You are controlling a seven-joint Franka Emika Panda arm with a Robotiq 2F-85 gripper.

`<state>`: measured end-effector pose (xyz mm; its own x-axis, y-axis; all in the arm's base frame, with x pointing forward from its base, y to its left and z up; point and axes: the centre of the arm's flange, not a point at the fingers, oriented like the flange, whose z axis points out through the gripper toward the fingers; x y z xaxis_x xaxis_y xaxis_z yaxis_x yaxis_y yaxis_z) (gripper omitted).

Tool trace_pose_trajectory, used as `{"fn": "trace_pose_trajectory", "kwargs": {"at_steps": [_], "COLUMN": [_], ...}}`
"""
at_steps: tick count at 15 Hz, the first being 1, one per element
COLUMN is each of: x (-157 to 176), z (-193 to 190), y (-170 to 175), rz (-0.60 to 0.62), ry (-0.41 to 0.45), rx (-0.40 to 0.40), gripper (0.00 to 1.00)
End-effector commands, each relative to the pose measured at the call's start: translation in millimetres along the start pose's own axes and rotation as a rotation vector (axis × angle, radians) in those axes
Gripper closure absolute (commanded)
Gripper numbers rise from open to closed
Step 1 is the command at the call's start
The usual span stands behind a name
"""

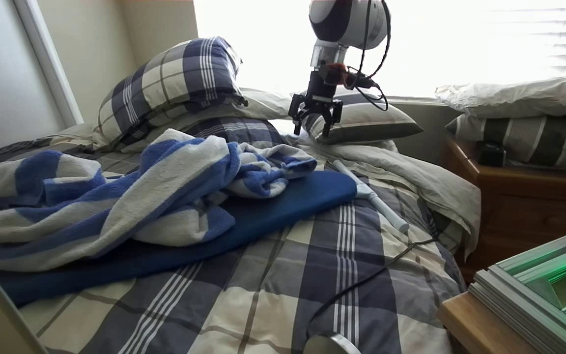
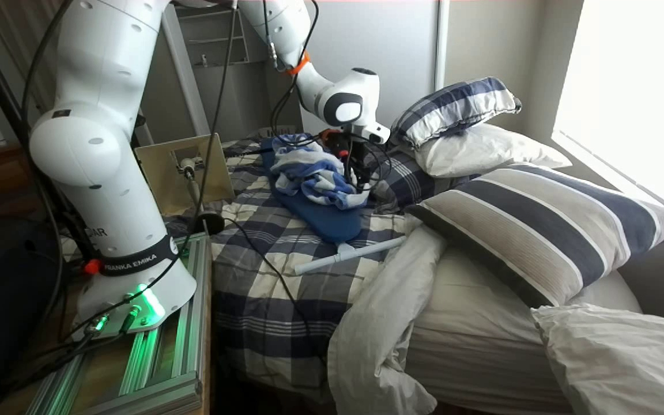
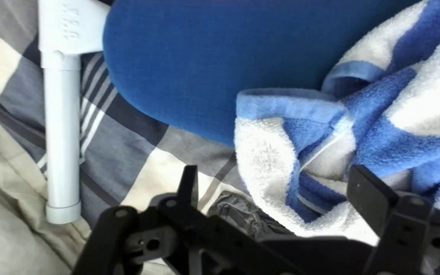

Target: Pull the striped towel to the right

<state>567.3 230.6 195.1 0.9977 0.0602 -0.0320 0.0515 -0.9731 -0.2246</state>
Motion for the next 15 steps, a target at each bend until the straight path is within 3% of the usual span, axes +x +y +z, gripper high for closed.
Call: {"fn": "trace_pose_trajectory", "kwargs": {"at_steps": [1,4,8,9,11,15], "x": [3.6,1.7,-5.2,-5.1,-4.3,-5.0], "z": [36.8,63.6,84.6,89.0,91.4,80.9], "y": [13.5,19.5,29.6,32.2,33.8,34.7], "rz": [-0.014,-0.019,0.004,0.007,0.007,0.000], "ry": [0.010,-0.012,-0.055,-0.060,-0.069,-0.066], "rx": [0.154,0.240,0.297,0.317,0.349,0.388], "gripper": [0.00,0.00,0.00,0.25,0.32,0.62]}}
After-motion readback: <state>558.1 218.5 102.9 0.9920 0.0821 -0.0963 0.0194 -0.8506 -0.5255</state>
